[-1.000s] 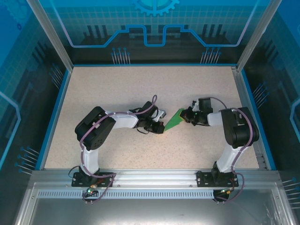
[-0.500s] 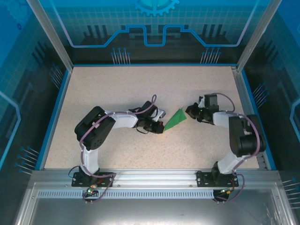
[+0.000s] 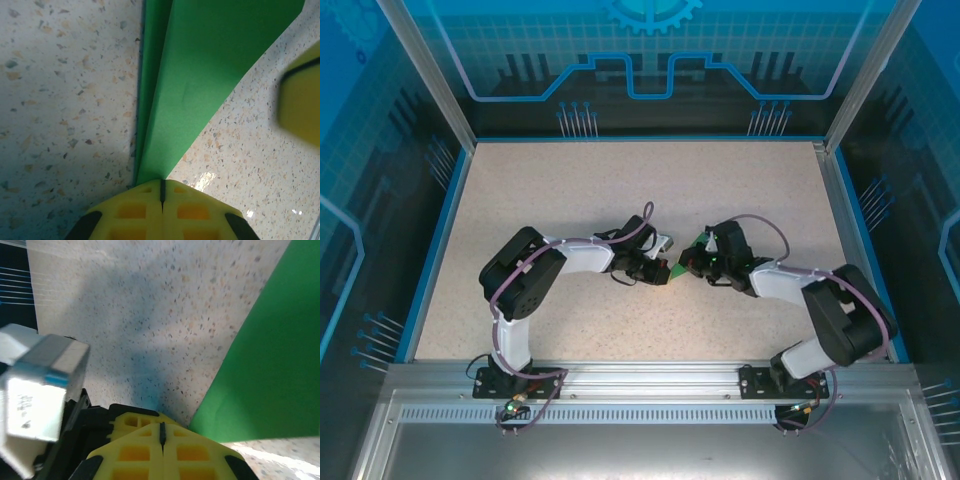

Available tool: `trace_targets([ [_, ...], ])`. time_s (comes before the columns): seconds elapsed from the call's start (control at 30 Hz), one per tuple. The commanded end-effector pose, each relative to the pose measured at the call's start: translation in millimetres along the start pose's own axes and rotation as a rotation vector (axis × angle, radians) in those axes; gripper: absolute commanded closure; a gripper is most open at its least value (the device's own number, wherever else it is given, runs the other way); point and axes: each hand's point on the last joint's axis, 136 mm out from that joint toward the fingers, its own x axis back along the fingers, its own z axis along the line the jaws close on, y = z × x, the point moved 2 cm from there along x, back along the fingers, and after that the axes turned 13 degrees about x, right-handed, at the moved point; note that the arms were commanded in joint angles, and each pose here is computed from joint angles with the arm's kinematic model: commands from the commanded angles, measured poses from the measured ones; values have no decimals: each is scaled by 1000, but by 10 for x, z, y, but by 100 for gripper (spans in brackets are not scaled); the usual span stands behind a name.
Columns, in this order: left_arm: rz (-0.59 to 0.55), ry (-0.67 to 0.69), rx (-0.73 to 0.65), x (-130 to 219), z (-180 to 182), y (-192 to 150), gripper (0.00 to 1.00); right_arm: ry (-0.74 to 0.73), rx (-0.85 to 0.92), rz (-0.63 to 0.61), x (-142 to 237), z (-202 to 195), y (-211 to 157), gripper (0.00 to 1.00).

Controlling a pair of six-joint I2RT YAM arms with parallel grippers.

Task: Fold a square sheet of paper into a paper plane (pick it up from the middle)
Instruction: Fold the wing for the fifth time at the center of the table.

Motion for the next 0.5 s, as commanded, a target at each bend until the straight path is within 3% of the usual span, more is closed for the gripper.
trace_targets([
  [0.0,149,217,121,-97,670,-472,100,35,-34,-58,-148,61,72,99],
  [0.17,150,218,122,-94,686,-487,100,-13,-34,-22,-326,-121,10,100],
  [0.33,152,220,123,-96,696,-499,100,-144,40,-6,-289,-313,70,100],
  [0.47,159,219,124,-115,703,-509,100,-166,36,-4,-304,-456,150,100],
])
